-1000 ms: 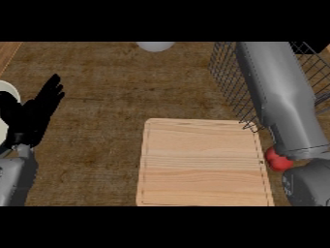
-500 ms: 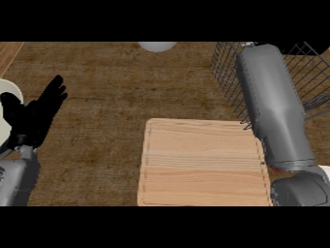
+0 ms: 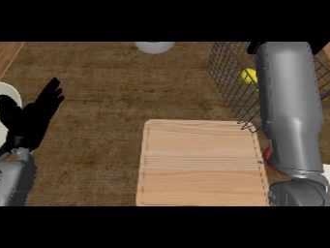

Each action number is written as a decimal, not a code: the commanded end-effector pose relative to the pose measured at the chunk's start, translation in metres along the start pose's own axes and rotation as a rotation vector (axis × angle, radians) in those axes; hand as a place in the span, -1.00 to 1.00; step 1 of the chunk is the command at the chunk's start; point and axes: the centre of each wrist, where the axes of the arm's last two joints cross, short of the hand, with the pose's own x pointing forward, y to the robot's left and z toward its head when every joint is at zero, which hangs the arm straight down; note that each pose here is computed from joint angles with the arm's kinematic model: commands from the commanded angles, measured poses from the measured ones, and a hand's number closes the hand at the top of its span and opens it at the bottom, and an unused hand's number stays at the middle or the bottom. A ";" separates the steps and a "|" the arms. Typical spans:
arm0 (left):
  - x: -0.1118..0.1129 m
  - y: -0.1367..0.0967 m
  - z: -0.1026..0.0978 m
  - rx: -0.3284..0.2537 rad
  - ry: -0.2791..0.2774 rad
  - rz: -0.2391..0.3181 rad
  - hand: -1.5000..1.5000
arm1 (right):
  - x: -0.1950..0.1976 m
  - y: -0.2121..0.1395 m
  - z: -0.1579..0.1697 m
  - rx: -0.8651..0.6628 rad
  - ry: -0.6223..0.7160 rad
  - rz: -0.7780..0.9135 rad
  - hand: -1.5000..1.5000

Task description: Pick the lemon from the cutting board and place it in the basket

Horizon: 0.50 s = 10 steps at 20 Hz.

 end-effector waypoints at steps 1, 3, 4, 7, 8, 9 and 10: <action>0.003 0.002 -0.001 0.004 -0.001 -0.014 0.00 | 0.000 -0.015 -0.018 -0.101 0.271 -0.188 -1.00; -0.009 0.008 0.005 0.009 0.022 0.005 0.00 | -0.007 -0.021 -0.024 -0.111 0.279 -0.196 -1.00; -0.002 0.001 -0.001 0.000 0.032 0.005 0.00 | -0.002 -0.024 -0.022 -0.079 0.298 -0.189 -1.00; -0.002 0.006 -0.002 0.003 0.023 -0.002 0.00 | -0.014 -0.029 -0.019 -0.061 0.300 -0.189 -1.00; -0.007 -0.009 0.000 0.003 0.028 -0.001 0.00 | -0.021 -0.027 -0.015 -0.033 0.314 -0.170 -1.00; -0.003 -0.004 0.000 0.000 0.029 0.004 0.00 | -0.033 -0.024 -0.010 -0.003 0.312 -0.132 -1.00; -0.004 0.001 -0.002 0.010 0.029 -0.006 0.00 | -0.029 -0.029 -0.009 0.016 0.309 -0.144 -1.00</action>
